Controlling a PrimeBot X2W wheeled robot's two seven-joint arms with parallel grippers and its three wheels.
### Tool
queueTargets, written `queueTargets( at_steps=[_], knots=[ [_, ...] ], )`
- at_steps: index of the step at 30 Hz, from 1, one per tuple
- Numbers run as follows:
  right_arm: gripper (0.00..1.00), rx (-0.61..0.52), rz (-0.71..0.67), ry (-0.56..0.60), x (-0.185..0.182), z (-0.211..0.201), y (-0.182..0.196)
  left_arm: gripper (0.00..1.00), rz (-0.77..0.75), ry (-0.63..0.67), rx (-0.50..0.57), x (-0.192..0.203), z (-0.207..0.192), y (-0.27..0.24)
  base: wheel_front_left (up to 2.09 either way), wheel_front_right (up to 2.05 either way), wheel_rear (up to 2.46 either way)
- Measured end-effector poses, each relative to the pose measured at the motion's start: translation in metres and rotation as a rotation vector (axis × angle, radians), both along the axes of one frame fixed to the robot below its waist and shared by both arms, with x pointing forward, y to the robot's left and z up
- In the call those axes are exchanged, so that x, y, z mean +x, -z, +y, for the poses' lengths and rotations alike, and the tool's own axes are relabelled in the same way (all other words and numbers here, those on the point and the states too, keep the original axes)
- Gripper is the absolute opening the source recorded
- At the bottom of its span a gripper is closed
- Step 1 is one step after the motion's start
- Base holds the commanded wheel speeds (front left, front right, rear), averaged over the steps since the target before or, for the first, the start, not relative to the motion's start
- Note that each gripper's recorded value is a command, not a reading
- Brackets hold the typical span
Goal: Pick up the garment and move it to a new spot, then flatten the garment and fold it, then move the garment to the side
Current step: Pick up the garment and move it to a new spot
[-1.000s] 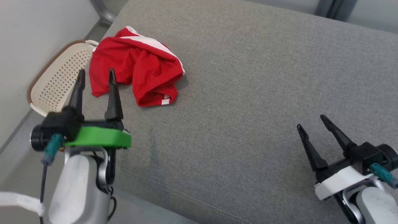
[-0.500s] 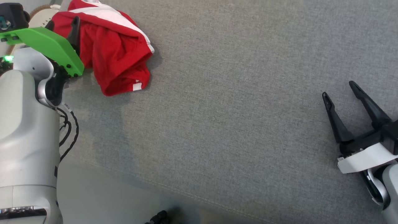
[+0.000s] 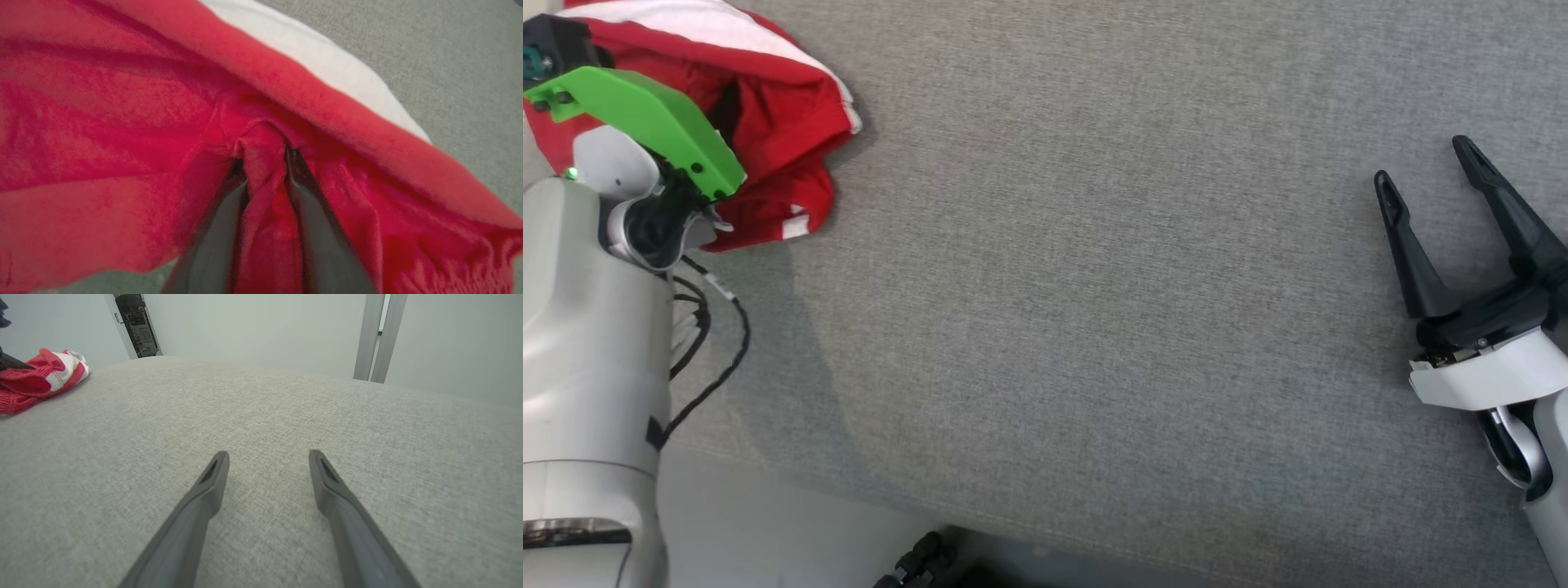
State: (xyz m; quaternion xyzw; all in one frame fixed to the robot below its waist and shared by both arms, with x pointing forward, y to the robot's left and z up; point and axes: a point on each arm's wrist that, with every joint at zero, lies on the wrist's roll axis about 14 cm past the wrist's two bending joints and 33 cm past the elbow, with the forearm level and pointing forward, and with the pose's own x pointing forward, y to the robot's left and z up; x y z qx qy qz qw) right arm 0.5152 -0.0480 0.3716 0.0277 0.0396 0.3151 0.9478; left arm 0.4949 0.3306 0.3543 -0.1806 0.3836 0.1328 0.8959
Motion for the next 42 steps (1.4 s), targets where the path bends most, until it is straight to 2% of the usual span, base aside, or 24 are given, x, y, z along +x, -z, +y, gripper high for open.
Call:
queueTargets(
  at_steps=[4,8,13,17,22,29,34,42],
  knots=[
    [1.0,0.002,0.0,0.022,0.0,-0.004,-0.003,0.0,-0.126,0.051,0.142,0.015,0.013,-0.02,0.0,0.0,0.0],
    [1.0,0.012,0.013,0.036,-0.006,-0.002,-0.009,0.0,-0.299,0.116,0.233,0.033,0.01,-0.06,0.0,0.0,0.0],
    [1.0,0.049,0.035,0.043,-0.024,0.009,-0.025,0.0,-0.435,0.211,0.351,0.035,0.013,-0.114,0.0,0.0,0.0],
    [1.0,0.079,0.023,0.07,-0.037,0.009,-0.048,0.0,-0.534,0.327,0.409,0.036,-0.006,-0.157,0.0,0.0,0.0],
    [1.0,0.108,0.006,0.117,-0.059,0.003,-0.075,0.0,-0.621,0.456,0.428,0.031,-0.041,-0.198,0.0,0.0,0.0],
    [1.0,0.11,-0.033,0.236,-0.09,-0.034,-0.102,0.0,-0.763,0.672,0.333,0.031,-0.136,-0.236,0.0,0.0,0.0],
    [1.0,0.109,-0.086,0.346,-0.107,-0.07,-0.124,0.0,-0.854,0.847,0.244,0.025,-0.217,-0.255,0.0,0.0,0.0],
    [1.0,0.092,-0.169,0.534,-0.131,-0.133,-0.153,0.0,-0.909,1.145,0.135,0.003,-0.344,-0.253,0.0,0.0,0.0]
  ],
)
